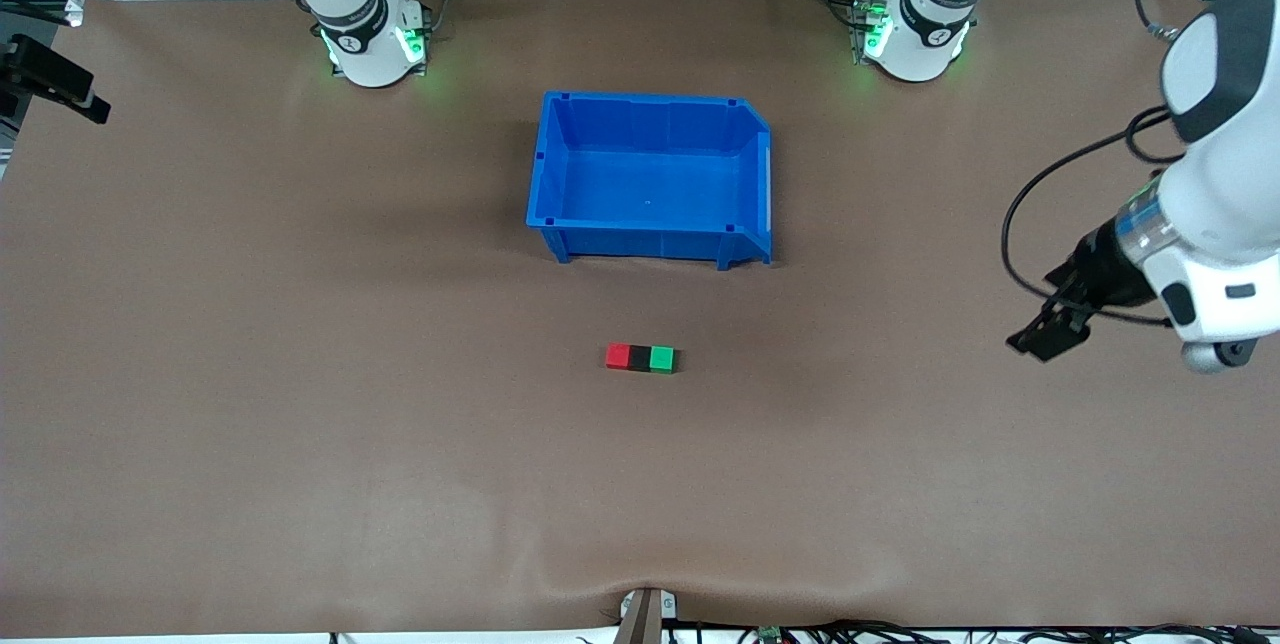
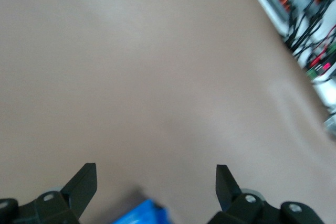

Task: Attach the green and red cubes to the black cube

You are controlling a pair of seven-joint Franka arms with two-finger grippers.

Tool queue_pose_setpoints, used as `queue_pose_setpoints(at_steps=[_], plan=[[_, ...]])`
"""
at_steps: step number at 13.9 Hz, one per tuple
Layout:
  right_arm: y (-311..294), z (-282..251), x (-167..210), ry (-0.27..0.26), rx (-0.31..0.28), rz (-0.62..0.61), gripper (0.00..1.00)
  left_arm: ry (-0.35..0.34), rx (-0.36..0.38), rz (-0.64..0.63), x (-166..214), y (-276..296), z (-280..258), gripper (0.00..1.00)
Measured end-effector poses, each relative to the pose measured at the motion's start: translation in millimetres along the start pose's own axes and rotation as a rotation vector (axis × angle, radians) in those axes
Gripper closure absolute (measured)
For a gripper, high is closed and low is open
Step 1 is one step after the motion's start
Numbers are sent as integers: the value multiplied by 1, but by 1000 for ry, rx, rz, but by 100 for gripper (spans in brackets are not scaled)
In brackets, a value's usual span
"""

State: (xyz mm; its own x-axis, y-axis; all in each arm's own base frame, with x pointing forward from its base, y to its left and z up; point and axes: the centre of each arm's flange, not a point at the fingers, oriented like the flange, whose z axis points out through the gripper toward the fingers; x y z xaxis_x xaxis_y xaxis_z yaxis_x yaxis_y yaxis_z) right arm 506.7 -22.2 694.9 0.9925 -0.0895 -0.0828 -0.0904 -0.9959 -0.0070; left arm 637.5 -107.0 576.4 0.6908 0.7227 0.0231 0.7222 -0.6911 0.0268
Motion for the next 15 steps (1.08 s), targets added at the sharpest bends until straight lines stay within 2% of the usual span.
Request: queue_pose_setpoints(at_steps=[3, 8, 11, 15], plan=[[-2, 1, 0, -1, -7, -5, 0, -7, 34, 181, -12, -38, -16, 0], [-1, 2, 1, 2, -7, -3, 0, -50, 15, 497, 1, -129, -50, 0], [-2, 1, 2, 11, -7, -4, 0, -62, 22, 699, 0, -134, -50, 0], [-1, 1, 4, 21, -6, -3, 0, -33, 78, 941, -4, -131, -54, 0]])
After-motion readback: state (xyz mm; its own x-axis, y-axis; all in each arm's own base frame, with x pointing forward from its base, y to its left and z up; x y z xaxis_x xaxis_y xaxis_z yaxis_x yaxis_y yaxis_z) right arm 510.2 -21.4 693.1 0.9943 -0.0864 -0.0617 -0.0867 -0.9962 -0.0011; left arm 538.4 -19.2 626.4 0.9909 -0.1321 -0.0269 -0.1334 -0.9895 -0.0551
